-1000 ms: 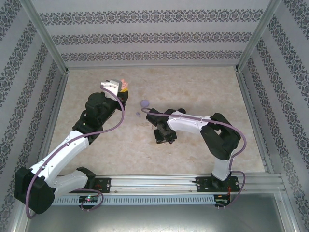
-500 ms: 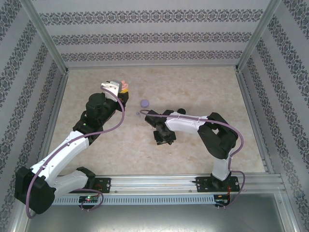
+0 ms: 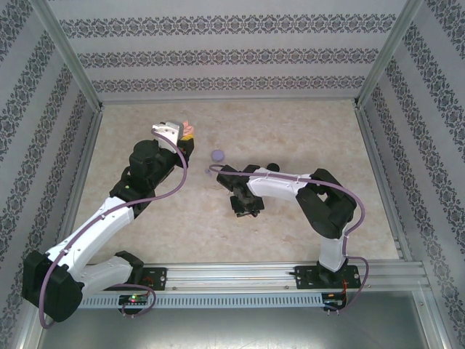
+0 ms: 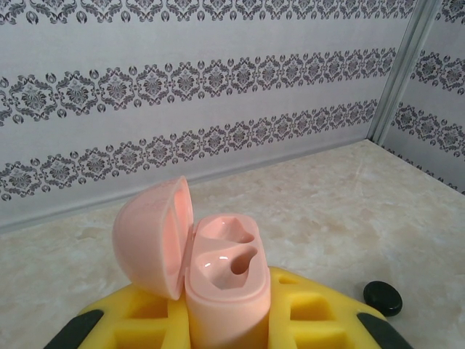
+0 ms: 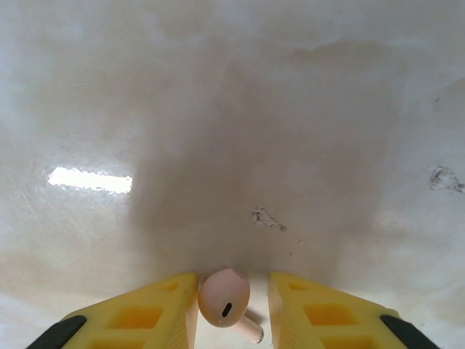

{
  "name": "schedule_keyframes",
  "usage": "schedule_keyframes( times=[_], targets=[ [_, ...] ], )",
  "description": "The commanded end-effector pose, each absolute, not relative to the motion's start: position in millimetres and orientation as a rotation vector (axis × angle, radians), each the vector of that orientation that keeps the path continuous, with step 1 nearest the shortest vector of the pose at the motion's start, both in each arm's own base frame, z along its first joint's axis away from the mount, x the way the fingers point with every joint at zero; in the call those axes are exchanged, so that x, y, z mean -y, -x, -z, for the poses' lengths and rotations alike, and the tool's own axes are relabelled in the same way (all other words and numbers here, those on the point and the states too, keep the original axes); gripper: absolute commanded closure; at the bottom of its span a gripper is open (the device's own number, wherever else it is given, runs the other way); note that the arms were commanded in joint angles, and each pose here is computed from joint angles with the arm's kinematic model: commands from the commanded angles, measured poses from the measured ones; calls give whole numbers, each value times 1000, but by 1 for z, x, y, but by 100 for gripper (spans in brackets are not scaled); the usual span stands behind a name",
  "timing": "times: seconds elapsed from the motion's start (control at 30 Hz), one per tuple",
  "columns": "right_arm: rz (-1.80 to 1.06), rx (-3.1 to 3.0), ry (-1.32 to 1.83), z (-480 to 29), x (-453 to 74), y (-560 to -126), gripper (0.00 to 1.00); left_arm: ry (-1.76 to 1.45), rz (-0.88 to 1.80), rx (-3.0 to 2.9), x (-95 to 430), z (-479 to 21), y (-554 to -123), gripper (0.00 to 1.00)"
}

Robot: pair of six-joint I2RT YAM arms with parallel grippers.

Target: Insert the wireless bluetooth earbuds into the charging case

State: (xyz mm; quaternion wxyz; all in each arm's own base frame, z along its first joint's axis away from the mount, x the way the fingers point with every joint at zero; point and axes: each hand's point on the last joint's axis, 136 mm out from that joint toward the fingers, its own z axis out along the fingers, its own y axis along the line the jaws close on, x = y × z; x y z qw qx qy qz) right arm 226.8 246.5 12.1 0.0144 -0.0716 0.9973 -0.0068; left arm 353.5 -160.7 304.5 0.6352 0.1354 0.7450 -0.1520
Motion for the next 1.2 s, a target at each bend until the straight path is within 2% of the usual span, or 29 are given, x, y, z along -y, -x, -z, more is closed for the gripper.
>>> schedule_keyframes(
  times=[0.0, 0.2, 0.4, 0.7, 0.9, 1.17],
  targets=[
    [78, -3094, 241, -9, -244, -231, 70, -288, 365, -1666, 158, -314, -355, 100],
    [48, -3094, 228, -10, -245, -229, 74, -288, 374, -1669, 159, -313, -355, 100],
    [10, -3082, 207, -13, -247, -230, 83, -294, 390, -1675, 162, -312, -356, 100],
    [-118, -2978, 143, -47, -248, -240, 85, -320, 417, -1671, 167, -311, -352, 100],
    [-320, -2815, 68, -110, -250, -263, 84, -391, 472, -1645, 177, -310, -343, 100],
    [-715, -2460, 3, -245, -263, -308, 84, -530, 597, -1459, 199, -324, -318, 100]
  ],
)
